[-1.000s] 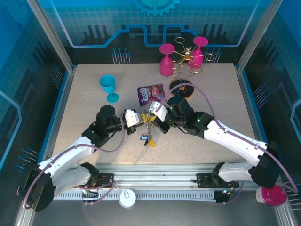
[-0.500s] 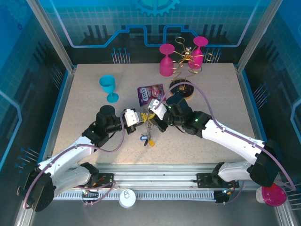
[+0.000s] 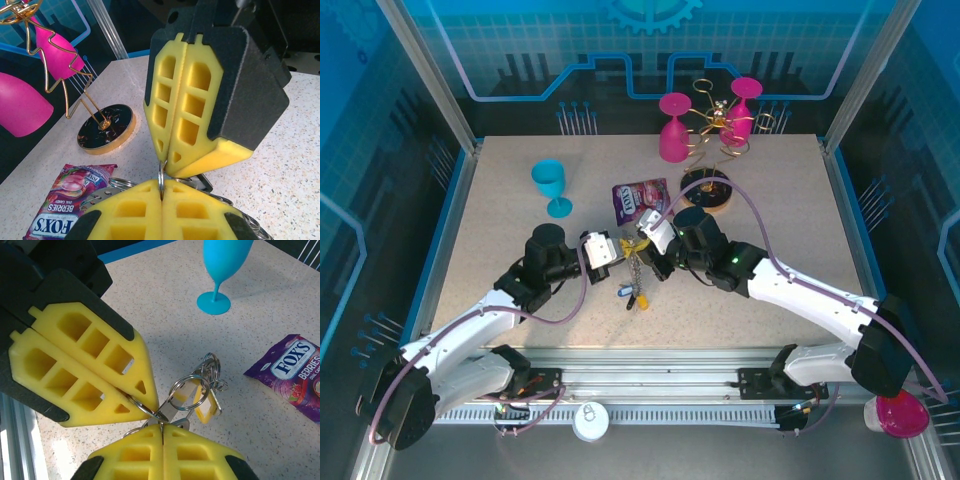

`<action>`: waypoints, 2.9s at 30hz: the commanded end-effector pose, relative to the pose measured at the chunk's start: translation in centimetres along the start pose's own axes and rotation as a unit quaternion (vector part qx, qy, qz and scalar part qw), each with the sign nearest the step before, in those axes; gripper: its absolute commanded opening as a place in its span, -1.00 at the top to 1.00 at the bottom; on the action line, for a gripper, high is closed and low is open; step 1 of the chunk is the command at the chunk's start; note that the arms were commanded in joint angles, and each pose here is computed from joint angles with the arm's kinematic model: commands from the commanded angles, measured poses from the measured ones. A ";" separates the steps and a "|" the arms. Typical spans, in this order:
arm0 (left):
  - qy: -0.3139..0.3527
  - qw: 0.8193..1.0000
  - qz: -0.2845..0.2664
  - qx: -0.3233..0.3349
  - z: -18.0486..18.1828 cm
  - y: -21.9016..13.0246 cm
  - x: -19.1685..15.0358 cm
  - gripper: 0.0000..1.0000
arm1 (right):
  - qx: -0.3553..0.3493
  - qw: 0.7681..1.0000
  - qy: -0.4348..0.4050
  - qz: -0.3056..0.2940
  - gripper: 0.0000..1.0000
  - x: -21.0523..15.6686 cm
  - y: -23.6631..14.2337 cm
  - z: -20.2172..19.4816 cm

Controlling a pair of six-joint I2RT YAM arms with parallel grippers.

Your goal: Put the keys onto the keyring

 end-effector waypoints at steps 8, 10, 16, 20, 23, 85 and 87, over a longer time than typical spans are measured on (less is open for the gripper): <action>0.030 0.999 -0.031 -0.020 -0.3 -0.1 1.5 1.00 | 0.016 0.998 0.010 -0.067 1.00 1.5 -0.9 0.7; 0.030 0.999 -0.031 -0.021 -0.4 -0.1 1.5 1.00 | 0.031 0.997 0.005 -0.074 1.00 1.5 -0.9 0.9; 0.028 0.999 -0.030 -0.022 -0.3 -0.1 1.5 1.00 | 0.039 0.995 -0.003 -0.089 1.00 1.6 -1.2 1.2; 0.026 0.999 -0.025 -0.024 -0.3 0.0 1.5 1.00 | 0.034 0.995 -0.013 -0.094 1.00 1.6 -1.3 1.3; 0.023 0.999 -0.022 -0.024 -0.3 0.1 1.4 1.00 | 0.024 0.996 -0.038 -0.083 1.00 1.3 -1.3 1.6; 0.071 0.986 -0.077 0.132 0.6 -1.4 2.6 1.00 | 0.136 0.957 0.228 -0.119 1.00 0.5 -1.3 0.0; 0.063 0.986 -0.081 0.128 0.5 -1.4 2.7 1.00 | 0.141 0.963 0.196 -0.120 1.00 0.6 -1.8 0.2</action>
Point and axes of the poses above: each hand's point on the last joint's axis, 136 mm out from that joint toward the fingers, its own y axis out along the fingers, its own z axis along the line the jaws close on, x = y × z, the point moved 9 cm from there along -y, back along the fingers, and after that the axes turned 10 degrees about y, right-handed, at the moved point
